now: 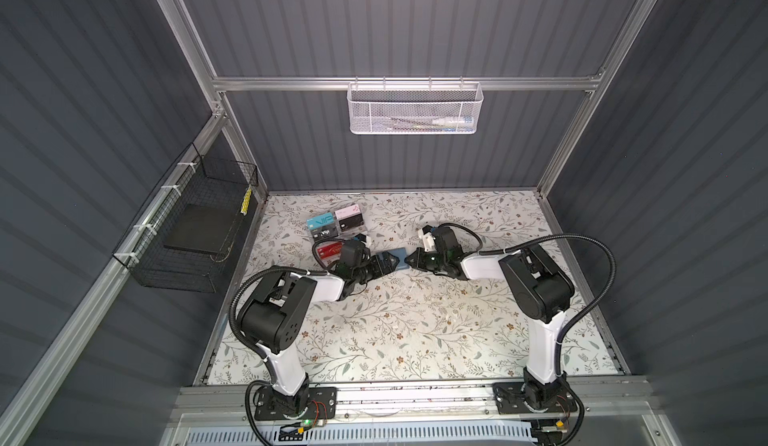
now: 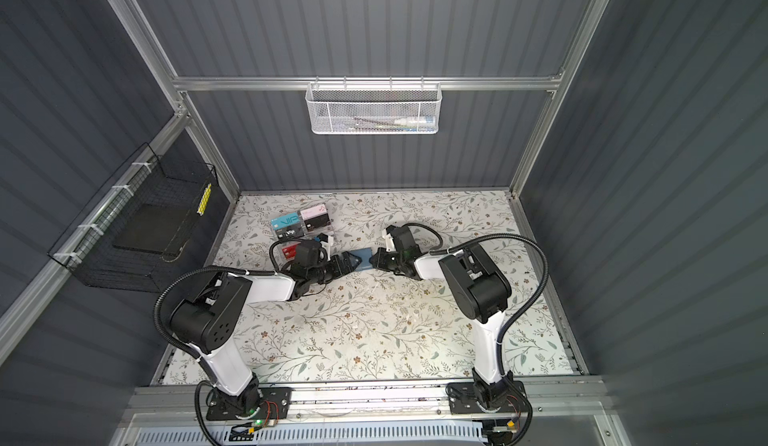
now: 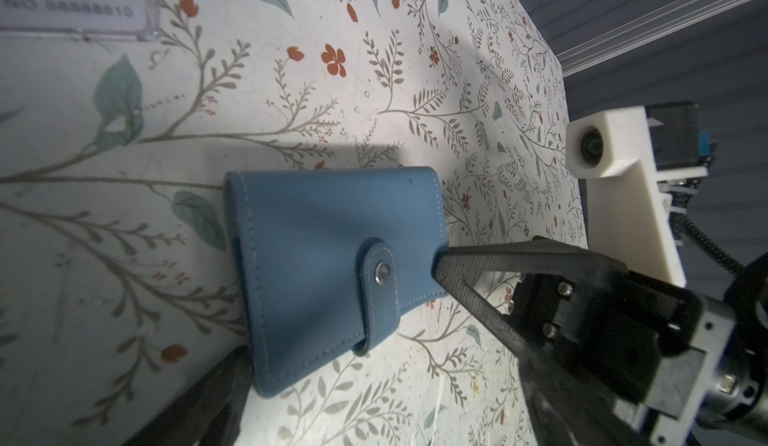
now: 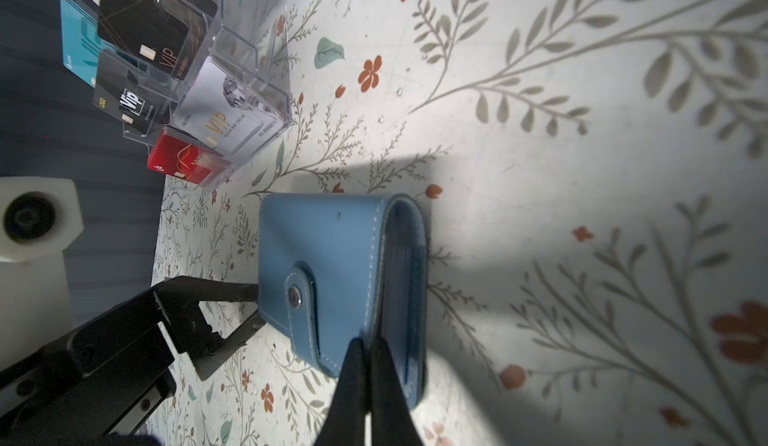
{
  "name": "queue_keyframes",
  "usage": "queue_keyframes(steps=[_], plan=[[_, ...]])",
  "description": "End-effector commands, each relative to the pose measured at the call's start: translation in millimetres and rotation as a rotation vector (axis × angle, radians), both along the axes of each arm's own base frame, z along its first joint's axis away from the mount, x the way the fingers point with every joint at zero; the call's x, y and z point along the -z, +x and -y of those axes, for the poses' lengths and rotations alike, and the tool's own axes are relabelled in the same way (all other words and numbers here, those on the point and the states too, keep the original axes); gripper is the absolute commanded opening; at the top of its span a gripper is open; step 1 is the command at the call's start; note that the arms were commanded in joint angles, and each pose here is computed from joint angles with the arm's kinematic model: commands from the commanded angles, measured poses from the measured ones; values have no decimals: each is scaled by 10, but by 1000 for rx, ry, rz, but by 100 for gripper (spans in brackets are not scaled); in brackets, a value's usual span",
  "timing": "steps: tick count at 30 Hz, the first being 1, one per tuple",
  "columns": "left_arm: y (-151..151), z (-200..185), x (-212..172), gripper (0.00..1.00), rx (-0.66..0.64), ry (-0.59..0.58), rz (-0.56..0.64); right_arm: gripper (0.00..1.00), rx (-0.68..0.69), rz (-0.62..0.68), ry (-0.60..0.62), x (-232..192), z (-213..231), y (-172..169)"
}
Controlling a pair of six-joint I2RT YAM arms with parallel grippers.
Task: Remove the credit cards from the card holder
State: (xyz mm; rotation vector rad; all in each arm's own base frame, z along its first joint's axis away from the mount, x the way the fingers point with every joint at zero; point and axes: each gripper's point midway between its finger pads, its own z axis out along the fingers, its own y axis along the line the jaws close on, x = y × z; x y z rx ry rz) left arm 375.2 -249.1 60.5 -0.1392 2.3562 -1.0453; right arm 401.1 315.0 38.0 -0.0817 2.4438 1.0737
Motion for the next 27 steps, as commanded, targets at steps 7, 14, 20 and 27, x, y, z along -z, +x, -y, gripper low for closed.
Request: queue_keyframes(steps=[7,14,20,27], plan=[[83,-233,-505,100,-11,25,66,0,-195,186,-130,-561,42,-131],[100,-209,-753,100,41,-77,70,0,-366,333,-214,-946,124,-348],[99,-68,-974,100,111,-207,111,0,-477,419,-172,-1339,103,-581],[35,141,-1162,100,229,-448,175,0,-568,434,-116,-1577,61,-781]])
